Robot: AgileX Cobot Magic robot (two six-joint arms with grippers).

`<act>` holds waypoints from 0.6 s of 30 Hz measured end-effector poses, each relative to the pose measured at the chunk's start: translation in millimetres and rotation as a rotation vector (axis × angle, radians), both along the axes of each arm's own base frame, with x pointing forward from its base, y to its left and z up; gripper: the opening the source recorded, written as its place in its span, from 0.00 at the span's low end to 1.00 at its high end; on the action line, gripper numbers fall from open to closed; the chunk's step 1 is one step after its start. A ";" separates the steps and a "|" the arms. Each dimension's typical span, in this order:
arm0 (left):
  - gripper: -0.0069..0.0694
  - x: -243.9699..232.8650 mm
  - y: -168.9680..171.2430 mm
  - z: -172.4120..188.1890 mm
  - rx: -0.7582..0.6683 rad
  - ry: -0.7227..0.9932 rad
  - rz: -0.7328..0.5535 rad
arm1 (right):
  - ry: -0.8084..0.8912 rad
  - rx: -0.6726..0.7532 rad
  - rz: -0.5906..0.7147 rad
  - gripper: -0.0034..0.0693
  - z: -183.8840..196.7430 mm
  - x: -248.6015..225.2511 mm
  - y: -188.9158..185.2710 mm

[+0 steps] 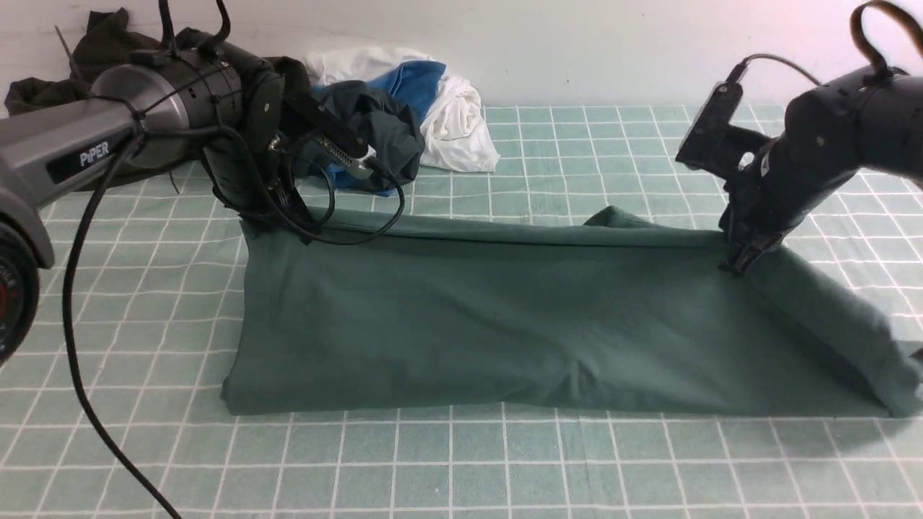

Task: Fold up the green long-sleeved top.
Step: Use both arms to drag the lower edge of the fabric forward and fold it over the upper edge

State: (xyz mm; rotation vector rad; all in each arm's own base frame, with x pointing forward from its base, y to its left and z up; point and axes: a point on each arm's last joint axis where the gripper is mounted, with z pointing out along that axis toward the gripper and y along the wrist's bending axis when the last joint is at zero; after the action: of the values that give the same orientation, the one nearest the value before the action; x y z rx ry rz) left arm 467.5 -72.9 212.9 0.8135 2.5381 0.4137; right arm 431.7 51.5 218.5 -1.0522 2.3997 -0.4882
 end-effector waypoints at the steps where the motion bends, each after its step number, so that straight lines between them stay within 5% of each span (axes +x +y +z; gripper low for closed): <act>1: 0.30 3.5 1.6 -1.2 -0.004 -0.011 0.010 | -0.021 0.009 -0.052 0.40 5.5 1.2 -3.0; 6: 0.51 12.8 7.3 15.3 -0.055 -0.072 0.123 | -0.031 0.139 -0.410 0.52 40.0 -16.0 -12.5; 9: 0.57 7.6 3.5 26.4 -0.083 -0.037 0.197 | 0.077 0.235 -0.513 0.53 48.6 -38.7 -9.1; 15: 0.53 -13.5 -17.6 44.8 -0.150 0.062 0.220 | 0.245 0.267 -0.526 0.53 11.5 -62.3 -5.0; 18: 0.37 -29.4 -36.3 51.1 -0.157 0.140 0.160 | 0.257 0.228 -0.612 0.53 -14.3 -73.1 -24.8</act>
State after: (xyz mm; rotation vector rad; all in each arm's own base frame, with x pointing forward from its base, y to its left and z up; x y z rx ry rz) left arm 438.1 -109.2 264.0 0.6019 2.7355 0.2092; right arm 358.6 26.7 204.2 -0.2784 2.9140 -0.2716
